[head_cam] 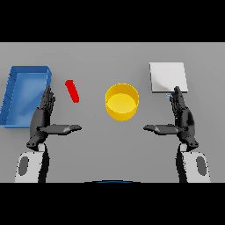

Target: Pick up the red beaker and tilt it to pour out 1 green nut into yellow bowl. Pick up the yellow bowl and place it on the metallic measuring scale.

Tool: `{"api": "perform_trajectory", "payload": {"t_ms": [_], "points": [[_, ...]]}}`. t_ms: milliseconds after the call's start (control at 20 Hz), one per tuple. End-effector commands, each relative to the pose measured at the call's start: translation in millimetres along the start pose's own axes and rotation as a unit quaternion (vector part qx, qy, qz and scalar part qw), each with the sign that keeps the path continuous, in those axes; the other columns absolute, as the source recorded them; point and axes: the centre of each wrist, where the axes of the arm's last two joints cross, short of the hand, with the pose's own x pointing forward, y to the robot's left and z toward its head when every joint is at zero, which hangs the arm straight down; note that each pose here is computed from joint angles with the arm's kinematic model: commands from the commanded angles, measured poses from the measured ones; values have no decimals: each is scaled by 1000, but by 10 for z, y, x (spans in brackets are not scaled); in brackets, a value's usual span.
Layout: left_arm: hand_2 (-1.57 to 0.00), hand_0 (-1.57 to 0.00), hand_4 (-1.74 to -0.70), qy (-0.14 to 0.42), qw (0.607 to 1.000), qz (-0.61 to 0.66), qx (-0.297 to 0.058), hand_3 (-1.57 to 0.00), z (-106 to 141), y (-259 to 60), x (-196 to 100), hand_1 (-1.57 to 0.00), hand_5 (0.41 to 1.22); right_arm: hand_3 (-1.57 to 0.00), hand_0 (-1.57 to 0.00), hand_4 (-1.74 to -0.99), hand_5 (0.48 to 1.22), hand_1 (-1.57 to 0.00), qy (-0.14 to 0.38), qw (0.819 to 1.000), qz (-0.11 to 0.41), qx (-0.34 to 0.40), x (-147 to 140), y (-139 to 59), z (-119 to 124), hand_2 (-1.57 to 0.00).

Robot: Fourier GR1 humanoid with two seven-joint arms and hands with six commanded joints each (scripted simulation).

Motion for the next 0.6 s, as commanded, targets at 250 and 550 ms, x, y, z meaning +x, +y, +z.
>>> {"api": "perform_trajectory", "payload": {"t_ms": [250,550], "points": [[1,1,-1141,1,1000,-3,0,1,14,61,6,1,660,1,1,-1071,578,1,-3,1000,0,0,29,-14,-31,1],[1,1,-1136,-26,994,-98,-47,1,335,-5,263,1,657,1,1,-1084,585,1,-84,982,168,16,159,6,162,1]]}}
